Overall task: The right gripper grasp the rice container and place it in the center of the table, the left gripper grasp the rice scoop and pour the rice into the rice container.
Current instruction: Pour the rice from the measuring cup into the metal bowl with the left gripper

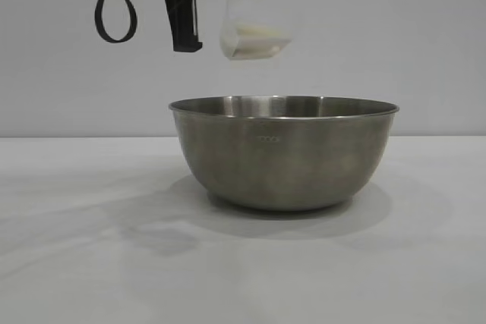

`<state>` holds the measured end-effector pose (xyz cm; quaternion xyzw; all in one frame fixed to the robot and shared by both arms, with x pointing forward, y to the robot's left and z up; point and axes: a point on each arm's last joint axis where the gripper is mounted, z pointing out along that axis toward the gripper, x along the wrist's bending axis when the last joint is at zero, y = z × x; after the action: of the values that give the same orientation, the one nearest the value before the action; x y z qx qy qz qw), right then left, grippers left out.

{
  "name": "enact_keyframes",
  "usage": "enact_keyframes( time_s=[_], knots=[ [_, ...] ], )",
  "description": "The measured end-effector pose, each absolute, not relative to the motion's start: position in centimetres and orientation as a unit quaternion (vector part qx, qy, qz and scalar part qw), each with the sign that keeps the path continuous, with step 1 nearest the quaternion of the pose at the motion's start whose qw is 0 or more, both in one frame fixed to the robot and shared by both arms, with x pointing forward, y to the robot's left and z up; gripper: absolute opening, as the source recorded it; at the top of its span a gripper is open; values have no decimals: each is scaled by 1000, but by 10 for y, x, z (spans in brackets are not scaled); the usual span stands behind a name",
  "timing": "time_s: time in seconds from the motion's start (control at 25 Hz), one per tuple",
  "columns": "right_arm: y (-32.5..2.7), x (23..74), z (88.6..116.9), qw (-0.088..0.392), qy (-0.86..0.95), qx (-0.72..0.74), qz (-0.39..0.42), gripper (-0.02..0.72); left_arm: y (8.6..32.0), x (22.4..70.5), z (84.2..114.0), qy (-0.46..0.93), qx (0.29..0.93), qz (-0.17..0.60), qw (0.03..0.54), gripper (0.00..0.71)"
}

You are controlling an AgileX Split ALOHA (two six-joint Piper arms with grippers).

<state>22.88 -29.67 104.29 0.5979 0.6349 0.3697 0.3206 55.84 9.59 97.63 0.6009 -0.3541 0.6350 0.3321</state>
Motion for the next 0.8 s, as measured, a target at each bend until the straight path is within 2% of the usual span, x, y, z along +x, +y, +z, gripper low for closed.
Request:
enact_keyframes(
  time_s=[0.36, 0.8],
  knots=[
    [-297, 229, 1043, 321, 635, 598, 370, 532, 90, 552, 974, -470, 529, 662, 248, 0],
    [-297, 229, 1043, 321, 635, 598, 370, 532, 90, 552, 974, -537, 460, 689, 158, 0]
  ],
)
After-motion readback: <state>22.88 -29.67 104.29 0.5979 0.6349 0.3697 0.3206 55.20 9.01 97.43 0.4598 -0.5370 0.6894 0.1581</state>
